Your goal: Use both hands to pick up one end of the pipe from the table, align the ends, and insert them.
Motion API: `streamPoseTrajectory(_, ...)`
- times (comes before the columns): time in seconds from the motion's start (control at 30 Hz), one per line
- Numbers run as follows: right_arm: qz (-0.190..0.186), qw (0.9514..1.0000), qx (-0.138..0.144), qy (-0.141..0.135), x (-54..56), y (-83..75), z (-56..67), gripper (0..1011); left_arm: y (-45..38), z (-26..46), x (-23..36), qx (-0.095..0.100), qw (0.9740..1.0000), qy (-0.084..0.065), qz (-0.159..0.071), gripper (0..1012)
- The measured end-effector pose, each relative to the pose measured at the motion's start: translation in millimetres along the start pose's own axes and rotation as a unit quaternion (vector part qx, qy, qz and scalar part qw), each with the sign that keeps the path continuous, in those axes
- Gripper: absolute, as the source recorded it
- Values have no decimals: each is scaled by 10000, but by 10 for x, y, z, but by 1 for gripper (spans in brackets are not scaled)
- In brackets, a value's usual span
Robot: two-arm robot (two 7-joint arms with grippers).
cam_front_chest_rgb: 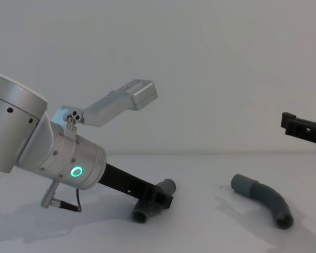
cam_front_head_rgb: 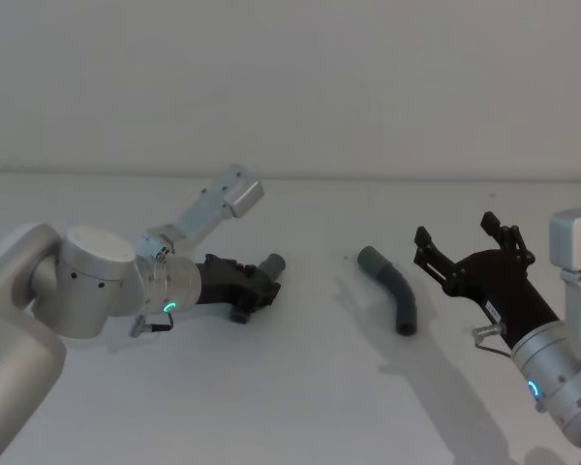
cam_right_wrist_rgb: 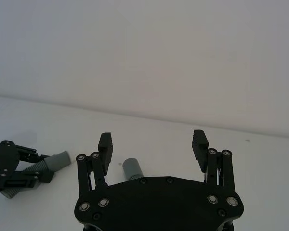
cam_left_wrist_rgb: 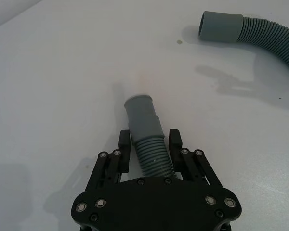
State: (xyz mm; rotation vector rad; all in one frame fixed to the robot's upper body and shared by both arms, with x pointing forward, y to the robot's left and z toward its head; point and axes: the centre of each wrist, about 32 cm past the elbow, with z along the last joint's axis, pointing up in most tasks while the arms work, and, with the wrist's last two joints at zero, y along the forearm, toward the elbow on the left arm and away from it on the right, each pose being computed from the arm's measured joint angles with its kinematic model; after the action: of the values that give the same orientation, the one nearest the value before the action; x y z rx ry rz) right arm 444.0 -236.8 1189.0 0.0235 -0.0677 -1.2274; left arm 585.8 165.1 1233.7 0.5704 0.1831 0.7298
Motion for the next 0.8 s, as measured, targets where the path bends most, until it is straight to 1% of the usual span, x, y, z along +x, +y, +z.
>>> streamPoseTrajectory(0.27, 171, 9996, -194, 89, 19, 33, 32, 1000, 0, 0, 0, -1, 10000, 1, -1, 420)
streamPoseTrajectory(0.37, 297, 9990, -323, 107, 34, 52, 55, 1000, 0, 1, 0, -1, 10000, 0, -1, 404)
streamPoseTrajectory(0.4, 382, 9983, -415, 118, 41, 63, 69, 1000, 0, 1, 0, -1, 10000, 0, -1, 395)
streamPoseTrajectory(0.47, 457, 9977, -492, 121, 49, 75, 84, 1000, 0, 0, 0, -1, 10000, 0, -1, 377)
streamPoseTrajectory(0.5, 532, 9968, -579, 119, 56, 88, 100, 1000, 0, 0, 0, 0, 10000, 0, -1, 376)
streamPoseTrajectory(0.53, 532, 9968, -579, 119, 56, 88, 100, 1000, 0, 0, 0, -1, 10000, 0, -1, 371)
streamPoseTrajectory(0.57, 622, 9957, -675, 111, 65, 110, 126, 1000, 0, 0, 0, -1, 10000, 0, -1, 366)
streamPoseTrajectory(0.7, 816, 9924, -916, 79, 77, 148, 162, 1000, 0, 1, 0, -1, 10000, 0, -1, 348)
streamPoseTrajectory(0.8, 962, 9888, -1137, 36, 88, 191, 195, 1000, 0, 0, 0, -1, 10000, 0, -1, 349)
